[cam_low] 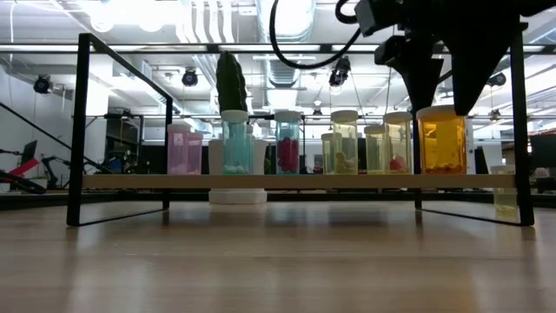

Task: Pick and place medicine bottles onto shelf by color
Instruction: Adjust the pink pill bottle on the shelf

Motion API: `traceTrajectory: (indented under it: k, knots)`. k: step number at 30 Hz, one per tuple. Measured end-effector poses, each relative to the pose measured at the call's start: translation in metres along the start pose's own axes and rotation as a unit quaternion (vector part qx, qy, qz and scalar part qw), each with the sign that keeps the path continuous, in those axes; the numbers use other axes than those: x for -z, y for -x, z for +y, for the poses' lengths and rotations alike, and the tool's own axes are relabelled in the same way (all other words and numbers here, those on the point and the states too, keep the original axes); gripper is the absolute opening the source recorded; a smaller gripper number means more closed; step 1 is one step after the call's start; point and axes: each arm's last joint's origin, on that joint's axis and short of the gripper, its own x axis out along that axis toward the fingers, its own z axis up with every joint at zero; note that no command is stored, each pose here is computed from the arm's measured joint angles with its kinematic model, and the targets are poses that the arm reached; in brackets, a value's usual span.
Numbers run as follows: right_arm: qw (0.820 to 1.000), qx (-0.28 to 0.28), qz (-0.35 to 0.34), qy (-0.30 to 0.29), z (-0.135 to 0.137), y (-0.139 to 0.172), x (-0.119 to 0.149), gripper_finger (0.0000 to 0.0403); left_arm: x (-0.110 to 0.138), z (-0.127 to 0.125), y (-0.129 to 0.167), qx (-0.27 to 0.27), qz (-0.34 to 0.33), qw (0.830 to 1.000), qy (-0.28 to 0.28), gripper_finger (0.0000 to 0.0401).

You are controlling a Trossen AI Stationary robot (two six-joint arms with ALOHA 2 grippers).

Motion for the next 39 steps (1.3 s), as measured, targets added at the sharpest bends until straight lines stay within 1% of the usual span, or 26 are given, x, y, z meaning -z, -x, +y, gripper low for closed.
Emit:
traceTrajectory:
  k: [4,8,10,12,14,16,18,21,24,27,28,31,35,37,39]
  knots:
    - [1.0,-0.002,-0.008,-0.007,-0.001,0.01,-0.002,0.0292,0.0,0.0,0.0,0.0,0.0,1.0,0.003,0.0197]
    - [0.999,-0.003,-0.014,-0.028,-0.002,0.025,-0.002,0.0281,0.0,0.0,0.0,0.0,0.001,1.0,0.004,0.0197]
    - [0.999,0.002,-0.032,-0.037,-0.001,0.036,-0.001,0.0275,0.002,-0.002,-0.002,0.001,0.005,1.0,0.012,0.0197]
    - [0.997,0.02,-0.061,-0.037,0.003,0.047,0.001,0.0269,0.005,-0.003,-0.004,0.002,0.012,1.0,0.02,0.0197]
    - [0.993,0.052,-0.098,-0.03,0.008,0.061,0.006,0.0263,0.008,-0.005,-0.007,0.003,0.02,0.999,0.032,0.0197]
    - [0.985,0.091,-0.142,-0.024,0.014,0.074,0.013,0.0257,0.008,-0.008,-0.011,0.004,0.035,0.999,0.038,0.0196]
    - [0.971,0.123,-0.203,-0.024,0.019,0.089,0.02,0.0252,0.004,-0.008,-0.015,0.006,0.06,0.997,0.05,0.0196]
    - [0.943,0.145,-0.299,-0.01,0.028,0.107,0.032,0.0247,-0.005,-0.007,-0.02,0.008,0.138,0.988,0.066,0.0196]
    - [0.911,0.145,-0.387,0.012,0.031,0.118,0.041,0.0244,-0.01,-0.006,-0.025,0.0,0.234,0.969,0.073,0.0196]
    - [0.878,0.143,-0.456,0.035,0.028,0.119,0.05,0.0244,-0.012,-0.006,-0.034,-0.018,0.314,0.946,0.074,0.0196]
    - [0.867,0.144,-0.475,0.041,0.026,0.117,0.055,0.0244,-0.011,-0.007,-0.039,-0.025,0.34,0.938,0.071,0.0196]
    - [0.835,0.147,-0.528,0.049,0.02,0.107,0.068,0.0242,-0.001,-0.012,-0.053,-0.033,0.411,0.91,0.036,0.0196]
    - [0.805,0.142,-0.575,0.049,0.014,0.092,0.089,0.0242,0.0,-0.012,-0.068,-0.026,0.503,0.864,0.0,0.0196]
    - [0.794,0.138,-0.591,0.042,0.011,0.087,0.098,0.0242,0.001,-0.008,-0.076,-0.035,0.539,0.842,-0.016,0.0196]
    - [0.788,0.134,-0.6,0.035,0.008,0.081,0.105,0.024,0.005,-0.002,-0.084,-0.044,0.564,0.825,-0.02,0.0196]
